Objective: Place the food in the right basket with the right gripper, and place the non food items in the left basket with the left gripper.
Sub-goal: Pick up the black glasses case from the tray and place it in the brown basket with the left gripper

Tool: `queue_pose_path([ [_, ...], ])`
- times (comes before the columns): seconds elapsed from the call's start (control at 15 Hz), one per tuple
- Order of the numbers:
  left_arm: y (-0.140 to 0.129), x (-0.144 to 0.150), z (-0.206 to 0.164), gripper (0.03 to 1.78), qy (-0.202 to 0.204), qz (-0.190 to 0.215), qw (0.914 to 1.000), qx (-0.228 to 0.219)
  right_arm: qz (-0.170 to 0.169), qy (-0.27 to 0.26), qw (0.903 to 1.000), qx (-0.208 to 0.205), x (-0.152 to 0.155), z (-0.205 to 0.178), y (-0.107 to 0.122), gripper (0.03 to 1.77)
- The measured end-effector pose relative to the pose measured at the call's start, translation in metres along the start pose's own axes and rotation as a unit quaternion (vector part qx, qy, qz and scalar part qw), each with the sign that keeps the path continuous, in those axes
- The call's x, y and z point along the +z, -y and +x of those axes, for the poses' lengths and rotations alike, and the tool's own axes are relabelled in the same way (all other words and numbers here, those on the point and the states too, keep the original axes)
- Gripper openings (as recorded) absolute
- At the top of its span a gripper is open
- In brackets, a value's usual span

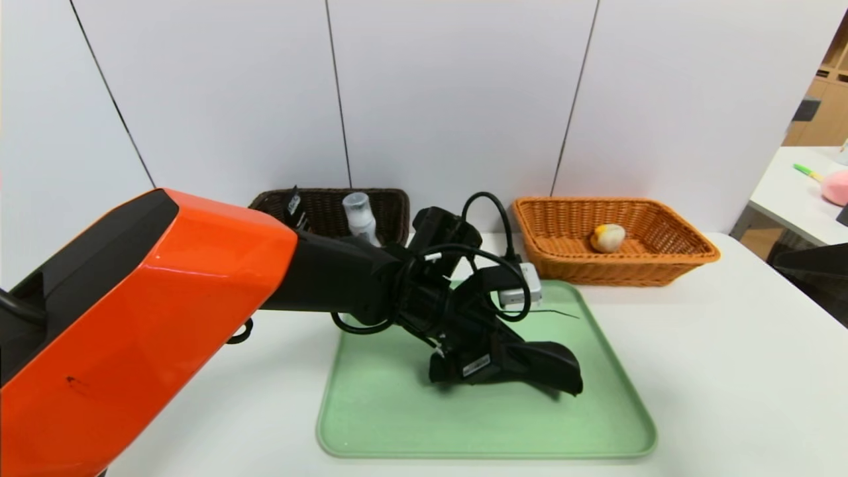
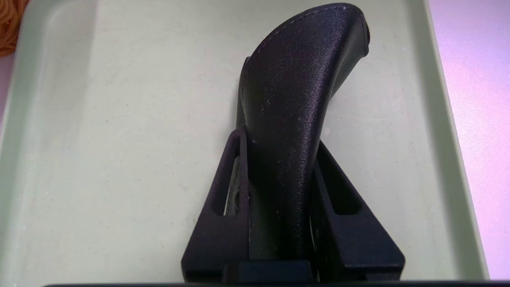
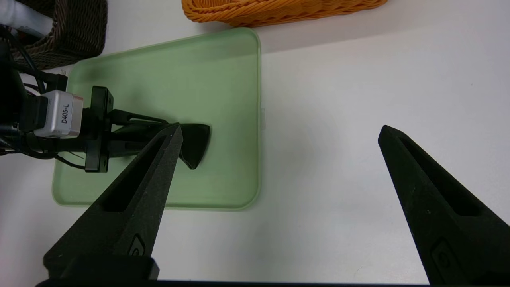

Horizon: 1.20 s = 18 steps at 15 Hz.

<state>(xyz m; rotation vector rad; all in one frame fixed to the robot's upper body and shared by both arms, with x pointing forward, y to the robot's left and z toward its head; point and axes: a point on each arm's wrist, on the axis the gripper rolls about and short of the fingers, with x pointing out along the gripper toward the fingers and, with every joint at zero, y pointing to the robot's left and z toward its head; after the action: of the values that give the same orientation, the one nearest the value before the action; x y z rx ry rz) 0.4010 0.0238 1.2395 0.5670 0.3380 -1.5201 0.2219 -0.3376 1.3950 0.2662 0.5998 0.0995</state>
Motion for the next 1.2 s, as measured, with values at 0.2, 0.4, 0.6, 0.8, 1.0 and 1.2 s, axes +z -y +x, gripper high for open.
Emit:
queue_pose_path([
  [0.2, -0.001, 0.003, -0.002, 0.41, 0.003, -0.001, 1.0, 0.003, 0.0, 0.0, 1.0, 0.0, 0.0, 0.0, 0.0, 1.7],
  [0.4, -0.005, 0.017, -0.008, 0.39, 0.018, -0.001, 0.9997, 0.019, 0.001, -0.002, 1.0, 0.0, 0.0, 0.001, 0.0, 1.7],
  [0.6, -0.004, 0.044, -0.022, 0.36, 0.033, -0.021, 0.9988, 0.028, 0.002, -0.006, 1.0, -0.001, -0.002, 0.001, 0.001, 1.7],
  [0.8, -0.005, 0.075, -0.044, 0.35, 0.039, -0.055, 0.9963, 0.054, 0.003, -0.008, 1.0, -0.002, -0.002, 0.002, 0.001, 1.7],
  [1.0, -0.003, 0.087, -0.055, 0.34, 0.033, -0.087, 0.9937, 0.062, 0.01, -0.006, 0.9999, -0.001, -0.002, 0.002, 0.001, 1.7],
  [1.2, -0.001, 0.091, -0.061, 0.34, 0.039, -0.084, 0.9934, 0.068, 0.01, -0.003, 0.9999, 0.0, -0.003, -0.001, 0.0, 1.7],
])
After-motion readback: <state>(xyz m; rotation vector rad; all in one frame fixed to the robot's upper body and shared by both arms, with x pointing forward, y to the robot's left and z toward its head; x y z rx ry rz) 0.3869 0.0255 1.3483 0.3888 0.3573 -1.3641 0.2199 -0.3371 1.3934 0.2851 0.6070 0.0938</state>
